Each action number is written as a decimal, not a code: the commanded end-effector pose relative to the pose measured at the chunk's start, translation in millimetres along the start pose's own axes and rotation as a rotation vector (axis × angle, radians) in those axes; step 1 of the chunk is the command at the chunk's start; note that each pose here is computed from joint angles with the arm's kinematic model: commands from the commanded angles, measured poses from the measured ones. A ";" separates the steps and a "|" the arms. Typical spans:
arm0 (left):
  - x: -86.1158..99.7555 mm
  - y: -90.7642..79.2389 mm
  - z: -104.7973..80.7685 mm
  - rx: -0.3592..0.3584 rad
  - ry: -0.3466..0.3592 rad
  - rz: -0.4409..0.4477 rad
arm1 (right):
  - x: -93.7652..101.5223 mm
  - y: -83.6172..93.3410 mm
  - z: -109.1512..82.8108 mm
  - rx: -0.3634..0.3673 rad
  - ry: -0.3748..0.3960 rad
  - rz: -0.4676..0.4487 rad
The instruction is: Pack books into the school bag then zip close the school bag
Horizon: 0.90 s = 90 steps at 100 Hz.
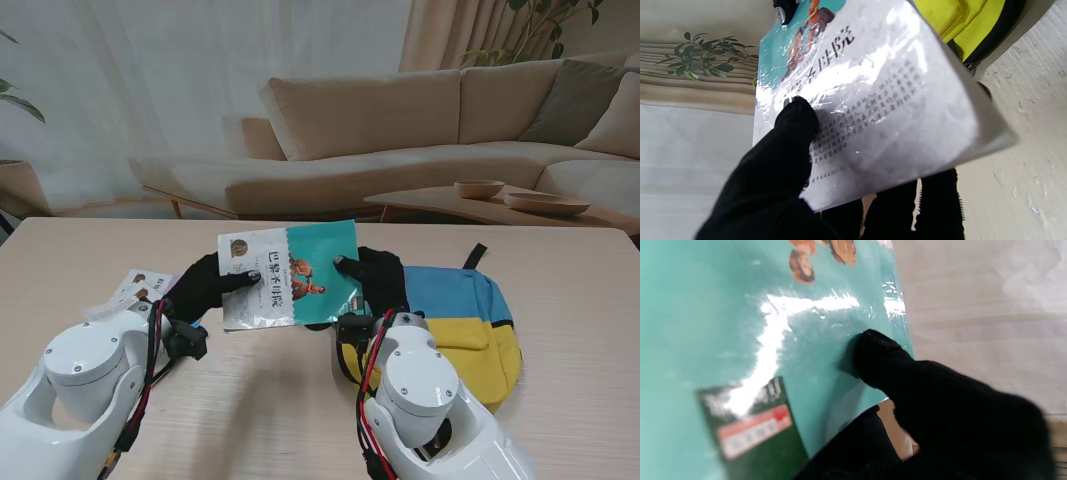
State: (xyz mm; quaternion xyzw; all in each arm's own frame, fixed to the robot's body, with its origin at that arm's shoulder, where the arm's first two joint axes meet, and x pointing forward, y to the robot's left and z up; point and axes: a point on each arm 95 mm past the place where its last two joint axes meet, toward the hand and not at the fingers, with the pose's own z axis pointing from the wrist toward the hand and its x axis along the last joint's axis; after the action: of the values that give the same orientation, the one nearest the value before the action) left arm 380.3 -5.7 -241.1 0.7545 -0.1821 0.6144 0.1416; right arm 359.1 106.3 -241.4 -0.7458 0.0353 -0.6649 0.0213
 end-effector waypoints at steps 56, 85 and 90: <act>15.1 12.3 -4.9 -0.036 0.071 -0.084 | -14.9 -4.7 -7.0 0.129 -0.048 -0.049; 19.5 8.1 -11.8 0.026 0.119 -0.051 | -14.0 11.3 -10.5 0.212 -0.002 -0.118; 20.4 7.2 -13.7 0.039 0.130 -0.046 | -13.8 15.8 -10.9 0.219 0.010 -0.144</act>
State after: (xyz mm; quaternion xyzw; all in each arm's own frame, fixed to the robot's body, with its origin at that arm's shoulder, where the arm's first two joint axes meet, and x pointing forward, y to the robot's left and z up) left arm 373.1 -6.0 -225.4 0.7295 -0.1436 0.6522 0.1481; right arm 349.9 95.9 -254.7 -0.7404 -0.0842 -0.6645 0.0557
